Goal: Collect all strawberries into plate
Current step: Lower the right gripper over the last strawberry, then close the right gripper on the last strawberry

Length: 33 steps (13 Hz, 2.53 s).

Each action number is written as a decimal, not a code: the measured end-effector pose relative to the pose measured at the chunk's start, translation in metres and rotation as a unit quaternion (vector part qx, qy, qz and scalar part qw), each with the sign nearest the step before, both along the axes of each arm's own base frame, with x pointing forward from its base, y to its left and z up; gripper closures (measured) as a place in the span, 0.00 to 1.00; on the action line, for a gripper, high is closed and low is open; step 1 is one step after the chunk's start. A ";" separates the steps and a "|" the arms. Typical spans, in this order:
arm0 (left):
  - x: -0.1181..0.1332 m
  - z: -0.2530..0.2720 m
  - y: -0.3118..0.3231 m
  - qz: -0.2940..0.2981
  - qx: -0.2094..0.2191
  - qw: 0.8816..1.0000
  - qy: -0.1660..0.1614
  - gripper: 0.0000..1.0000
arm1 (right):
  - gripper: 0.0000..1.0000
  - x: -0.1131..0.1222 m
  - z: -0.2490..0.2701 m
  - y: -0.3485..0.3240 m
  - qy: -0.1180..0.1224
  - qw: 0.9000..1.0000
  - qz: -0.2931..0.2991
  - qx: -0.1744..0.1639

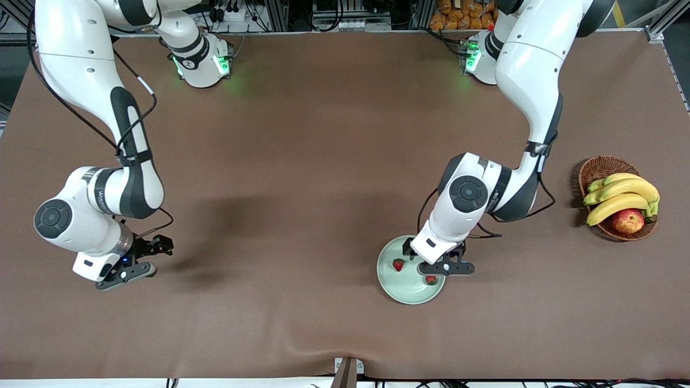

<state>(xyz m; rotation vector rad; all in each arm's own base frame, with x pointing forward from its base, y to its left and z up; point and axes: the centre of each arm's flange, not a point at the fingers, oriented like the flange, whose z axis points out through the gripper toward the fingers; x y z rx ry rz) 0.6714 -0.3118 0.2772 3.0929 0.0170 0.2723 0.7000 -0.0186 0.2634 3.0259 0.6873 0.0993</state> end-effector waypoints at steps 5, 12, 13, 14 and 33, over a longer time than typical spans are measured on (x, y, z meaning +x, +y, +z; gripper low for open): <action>-0.004 -0.002 -0.002 0.013 0.003 1.000 0.014 0.00 | 0.00 0.006 -0.036 -0.014 -0.024 0.994 0.099 -0.028; -0.009 0.008 0.004 0.017 0.017 0.999 0.036 0.00 | 0.00 0.003 -0.061 -0.041 -0.009 0.985 0.167 -0.040; -0.009 0.006 0.006 0.018 0.018 0.999 0.038 0.00 | 0.00 0.002 -0.064 -0.041 -0.007 0.985 0.167 -0.040; -0.010 0.004 0.007 0.019 0.018 0.999 0.040 0.00 | 0.00 0.002 -0.068 -0.041 -0.005 0.985 0.168 -0.040; -0.010 -0.010 0.016 0.022 0.023 0.998 0.051 0.00 | 0.70 0.030 -0.041 0.059 -0.067 0.972 0.224 0.006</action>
